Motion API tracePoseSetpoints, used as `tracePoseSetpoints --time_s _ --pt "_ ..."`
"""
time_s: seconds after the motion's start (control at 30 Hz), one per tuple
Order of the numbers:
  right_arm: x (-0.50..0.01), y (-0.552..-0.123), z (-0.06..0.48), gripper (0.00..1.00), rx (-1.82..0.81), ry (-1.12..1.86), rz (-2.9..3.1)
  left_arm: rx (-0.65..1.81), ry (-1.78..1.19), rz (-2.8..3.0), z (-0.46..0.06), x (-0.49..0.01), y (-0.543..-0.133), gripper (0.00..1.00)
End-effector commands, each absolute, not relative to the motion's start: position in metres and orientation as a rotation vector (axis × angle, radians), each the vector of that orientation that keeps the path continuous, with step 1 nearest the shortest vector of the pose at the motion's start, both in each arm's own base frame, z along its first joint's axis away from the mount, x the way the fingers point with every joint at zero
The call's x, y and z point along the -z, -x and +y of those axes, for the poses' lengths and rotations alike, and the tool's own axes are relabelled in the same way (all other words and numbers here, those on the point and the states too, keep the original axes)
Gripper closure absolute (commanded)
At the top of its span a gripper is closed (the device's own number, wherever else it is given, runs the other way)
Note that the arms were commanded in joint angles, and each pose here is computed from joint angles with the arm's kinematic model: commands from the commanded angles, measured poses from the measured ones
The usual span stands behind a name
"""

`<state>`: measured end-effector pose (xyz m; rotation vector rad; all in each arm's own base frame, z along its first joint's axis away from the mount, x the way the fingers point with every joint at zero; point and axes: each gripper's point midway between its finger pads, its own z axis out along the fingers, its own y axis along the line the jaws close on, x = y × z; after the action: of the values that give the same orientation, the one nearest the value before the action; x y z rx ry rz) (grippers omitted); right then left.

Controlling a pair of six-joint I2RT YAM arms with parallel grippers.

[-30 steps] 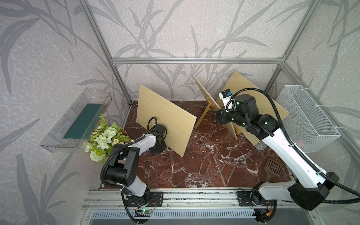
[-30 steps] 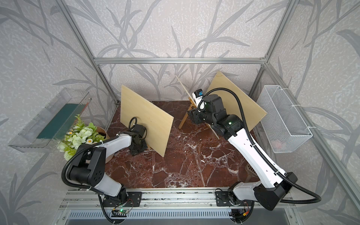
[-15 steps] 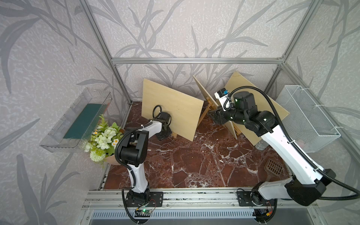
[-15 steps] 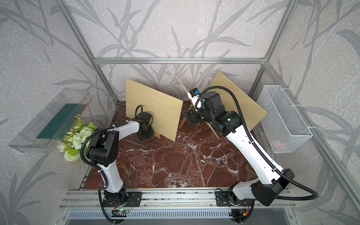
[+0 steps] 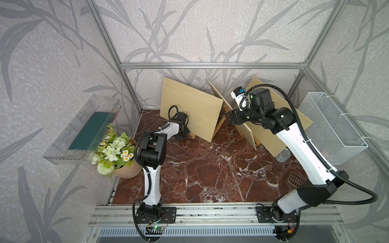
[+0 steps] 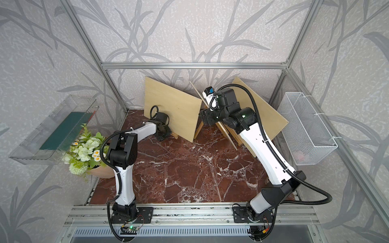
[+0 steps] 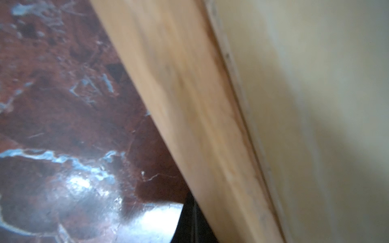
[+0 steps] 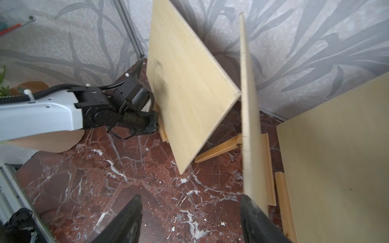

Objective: Assemble the easel
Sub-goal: Move the easel to the center of the board, then adjust the easel at the center of the board.

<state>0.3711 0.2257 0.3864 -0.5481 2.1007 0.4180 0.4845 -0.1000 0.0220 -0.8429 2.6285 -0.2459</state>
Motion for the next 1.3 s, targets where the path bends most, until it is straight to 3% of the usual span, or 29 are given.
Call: tracePoseSetpoints --time_s 0.0,0.13,0.4,0.9,1.27 --pt "-0.406 -0.383 0.197 0.28 -0.381 0.431 2.090 0.260 0.850 2.639 -0.105 -0.027 -0.477 1.00" --pt "-0.400 -0.404 0.164 0.28 -0.395 0.281 2.136 0.257 0.847 2.621 -0.097 -0.044 -0.459 1.00" --pt "-0.291 -0.453 0.122 0.32 -0.449 0.053 2.337 0.263 0.862 2.548 -0.064 -0.093 -0.401 1.00" --pt "-0.138 -0.492 0.135 0.37 -0.443 0.116 2.644 0.141 0.862 2.409 -0.012 -0.154 -0.341 1.00" --pt "-0.099 -0.477 0.165 0.38 -0.552 0.118 2.696 0.110 0.887 2.389 0.003 -0.161 -0.337 1.00"
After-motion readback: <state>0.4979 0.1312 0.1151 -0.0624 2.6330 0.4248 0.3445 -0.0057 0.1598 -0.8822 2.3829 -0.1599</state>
